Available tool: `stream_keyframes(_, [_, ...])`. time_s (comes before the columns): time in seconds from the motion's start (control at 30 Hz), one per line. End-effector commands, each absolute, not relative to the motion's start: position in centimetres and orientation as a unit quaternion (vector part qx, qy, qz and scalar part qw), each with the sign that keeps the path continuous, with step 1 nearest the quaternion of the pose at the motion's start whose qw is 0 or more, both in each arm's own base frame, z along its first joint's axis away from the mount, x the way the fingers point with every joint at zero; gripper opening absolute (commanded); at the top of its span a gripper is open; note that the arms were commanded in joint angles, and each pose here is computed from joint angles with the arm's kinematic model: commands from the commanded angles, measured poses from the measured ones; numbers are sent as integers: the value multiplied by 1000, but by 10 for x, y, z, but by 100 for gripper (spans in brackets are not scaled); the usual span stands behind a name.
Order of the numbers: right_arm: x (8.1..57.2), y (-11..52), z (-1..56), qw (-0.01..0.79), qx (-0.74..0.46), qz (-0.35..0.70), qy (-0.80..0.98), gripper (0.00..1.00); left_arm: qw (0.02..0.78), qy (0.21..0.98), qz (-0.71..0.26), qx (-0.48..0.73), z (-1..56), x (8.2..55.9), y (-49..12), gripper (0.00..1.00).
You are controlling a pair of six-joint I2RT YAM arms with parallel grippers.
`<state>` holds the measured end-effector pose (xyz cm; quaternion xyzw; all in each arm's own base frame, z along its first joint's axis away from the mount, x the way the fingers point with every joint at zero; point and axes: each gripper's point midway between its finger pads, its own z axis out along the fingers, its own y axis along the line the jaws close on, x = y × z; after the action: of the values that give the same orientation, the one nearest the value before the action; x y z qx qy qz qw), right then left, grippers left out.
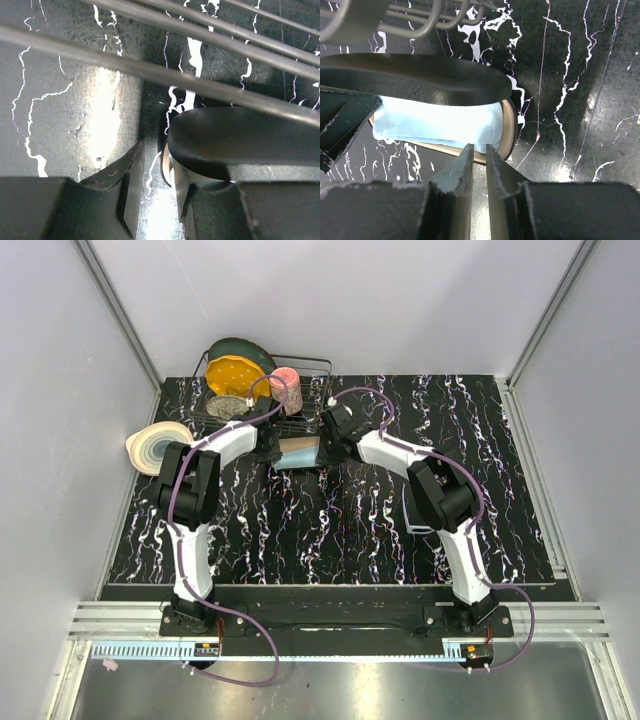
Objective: Organize the sunglasses
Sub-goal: Move the opened sunglasses case to the center of the board.
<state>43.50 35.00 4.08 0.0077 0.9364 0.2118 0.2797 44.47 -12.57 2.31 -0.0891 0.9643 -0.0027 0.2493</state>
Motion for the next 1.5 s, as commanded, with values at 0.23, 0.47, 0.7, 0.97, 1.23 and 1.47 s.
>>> stream_keyframes(0.23, [435,352,54,297,-8,221,929,21,230,969,-46,-77,25,422,-142,35])
stream_keyframes(0.47, [431,338,39,294,-11,188,937,21,216,971,-82,-68,25,412,-159,36])
stream_keyframes(0.7, [432,323,42,302,-6,167,939,21,204,970,-112,-65,28,398,-174,36])
stream_keyframes(0.97, [427,318,52,316,-11,174,933,21,202,973,-83,-71,20,383,-173,31])
stream_keyframes(1.23, [436,326,74,342,-7,197,919,20,212,974,-37,-70,15,381,-170,24])
stream_keyframes(1.47, [444,335,103,376,-10,230,897,22,216,974,-19,-65,14,376,-175,23])
